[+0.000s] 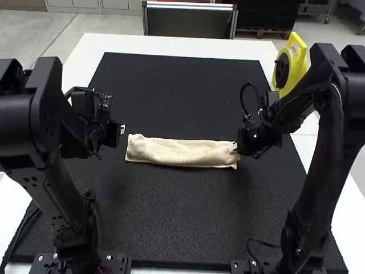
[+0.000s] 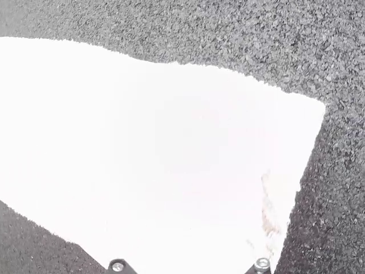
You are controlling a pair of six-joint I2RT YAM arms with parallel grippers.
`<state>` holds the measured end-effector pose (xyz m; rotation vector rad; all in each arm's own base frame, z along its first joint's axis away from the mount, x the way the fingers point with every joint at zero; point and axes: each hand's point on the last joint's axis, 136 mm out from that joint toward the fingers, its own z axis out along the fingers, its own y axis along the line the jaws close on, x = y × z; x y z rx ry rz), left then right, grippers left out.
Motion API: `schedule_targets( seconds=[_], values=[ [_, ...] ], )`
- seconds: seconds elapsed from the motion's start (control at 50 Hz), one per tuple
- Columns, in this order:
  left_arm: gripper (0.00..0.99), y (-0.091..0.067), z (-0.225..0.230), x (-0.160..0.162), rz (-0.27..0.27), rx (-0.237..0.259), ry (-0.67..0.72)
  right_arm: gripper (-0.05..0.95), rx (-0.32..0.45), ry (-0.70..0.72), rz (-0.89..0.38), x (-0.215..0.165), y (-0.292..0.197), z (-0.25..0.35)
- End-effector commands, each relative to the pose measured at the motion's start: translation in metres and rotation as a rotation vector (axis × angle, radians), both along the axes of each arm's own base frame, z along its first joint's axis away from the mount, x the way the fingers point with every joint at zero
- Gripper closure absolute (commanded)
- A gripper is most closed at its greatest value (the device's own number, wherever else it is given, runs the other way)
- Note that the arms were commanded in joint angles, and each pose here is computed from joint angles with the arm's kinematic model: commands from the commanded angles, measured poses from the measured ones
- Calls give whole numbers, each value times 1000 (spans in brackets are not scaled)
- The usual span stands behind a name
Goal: Fold the towel.
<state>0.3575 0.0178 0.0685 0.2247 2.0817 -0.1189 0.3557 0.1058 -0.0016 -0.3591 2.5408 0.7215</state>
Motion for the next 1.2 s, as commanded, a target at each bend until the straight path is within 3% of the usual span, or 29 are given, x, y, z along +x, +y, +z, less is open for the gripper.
schedule_targets(
  seconds=[0.0, 0.64, 0.78, 0.84, 0.92, 1.0, 1.18],
  values=[
    [559, 0, 14, 9, -1, -1, -39, 920, 0, -16, 9, 9, 3, 3],
    [559, -6, 13, 8, -10, -12, -33, 916, 39, -32, 11, 23, 9, 39],
    [559, -9, 14, 9, -15, -19, -34, 803, 92, -47, -1, 28, 12, 65],
    [559, -11, 14, 9, -18, -22, -35, 695, 100, -65, -13, 31, 9, 75],
    [559, -13, 15, 10, -19, -22, -37, 461, 107, -83, -21, 33, 5, 87],
    [559, -15, 16, 10, -23, -22, -38, 326, 109, -100, -31, 33, 0, 95],
    [559, -15, 15, 10, -22, -24, -36, 305, 104, -115, -81, 31, -24, 104]
  ],
)
